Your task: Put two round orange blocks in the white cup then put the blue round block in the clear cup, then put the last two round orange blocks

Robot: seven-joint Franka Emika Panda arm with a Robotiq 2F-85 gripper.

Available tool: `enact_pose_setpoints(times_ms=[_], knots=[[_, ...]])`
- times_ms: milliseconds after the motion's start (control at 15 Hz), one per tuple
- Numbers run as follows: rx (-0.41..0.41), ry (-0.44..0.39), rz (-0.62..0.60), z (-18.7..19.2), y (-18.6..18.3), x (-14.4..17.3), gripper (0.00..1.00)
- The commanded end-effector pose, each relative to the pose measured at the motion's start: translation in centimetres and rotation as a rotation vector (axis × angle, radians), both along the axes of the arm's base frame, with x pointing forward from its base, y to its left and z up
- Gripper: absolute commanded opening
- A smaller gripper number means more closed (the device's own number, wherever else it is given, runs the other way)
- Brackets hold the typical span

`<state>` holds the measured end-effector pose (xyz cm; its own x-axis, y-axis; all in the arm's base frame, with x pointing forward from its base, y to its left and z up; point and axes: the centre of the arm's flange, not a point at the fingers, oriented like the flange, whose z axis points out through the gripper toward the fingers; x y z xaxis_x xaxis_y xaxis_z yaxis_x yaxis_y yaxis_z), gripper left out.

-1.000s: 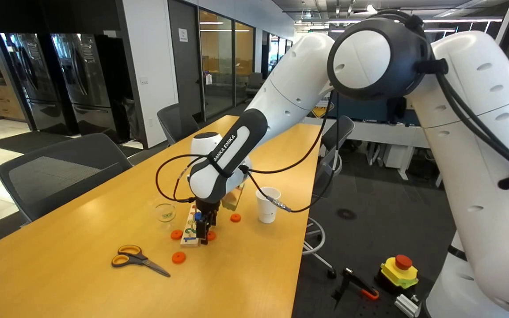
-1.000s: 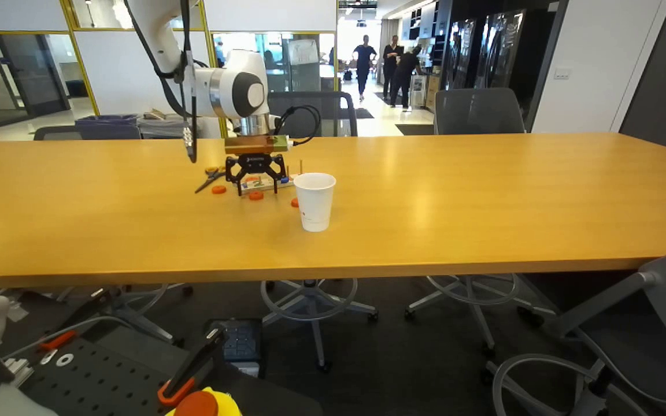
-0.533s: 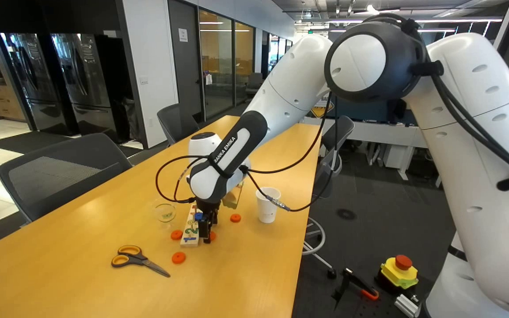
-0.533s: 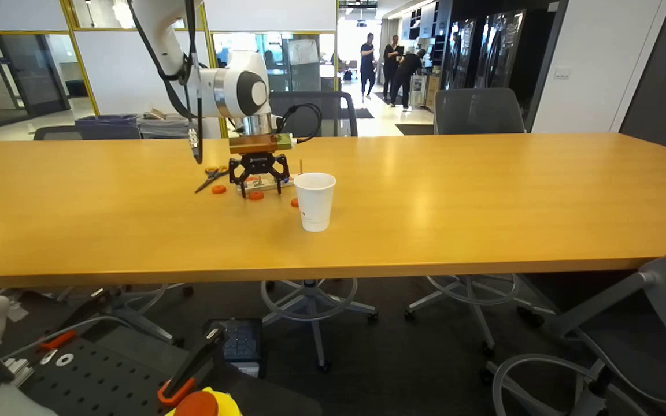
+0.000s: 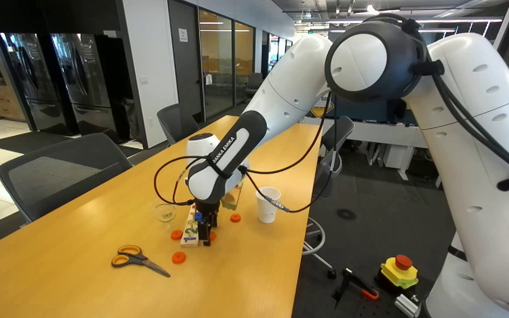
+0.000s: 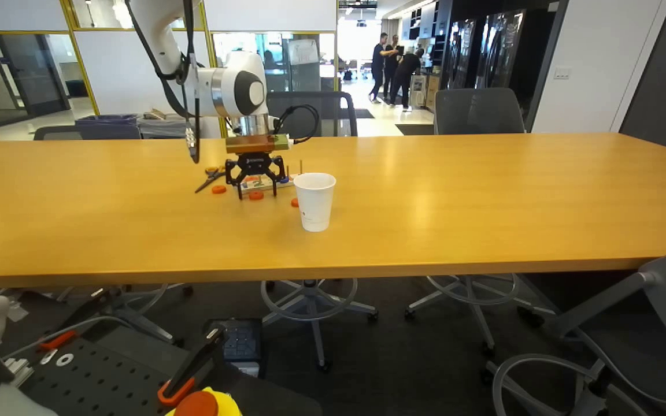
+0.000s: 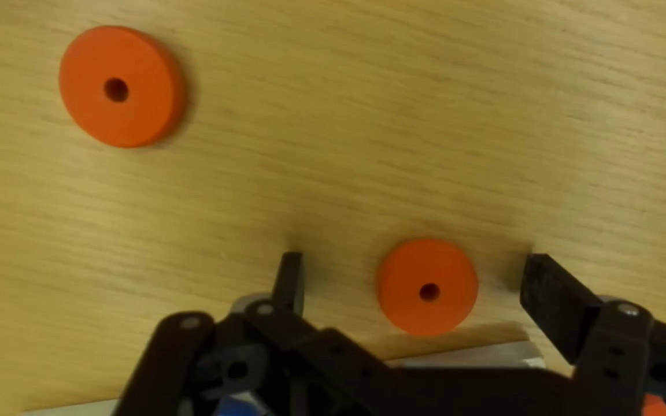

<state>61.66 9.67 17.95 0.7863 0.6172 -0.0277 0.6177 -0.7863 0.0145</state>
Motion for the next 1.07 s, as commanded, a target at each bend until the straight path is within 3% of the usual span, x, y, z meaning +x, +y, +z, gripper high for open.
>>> enact_pose_setpoints(times_ms=[0, 400, 600, 1000], knots=[[0.024, 0.002, -0.004, 1.0, 0.3, 0.6, 0.66], [-0.015, -0.011, -0.064, 1.9, 0.1, 0.9, 0.18], [-0.040, -0.018, -0.136, 2.8, -0.3, 0.6, 0.23], [-0.053, -0.099, -0.370, 11.0, -3.4, -0.4, 0.23]])
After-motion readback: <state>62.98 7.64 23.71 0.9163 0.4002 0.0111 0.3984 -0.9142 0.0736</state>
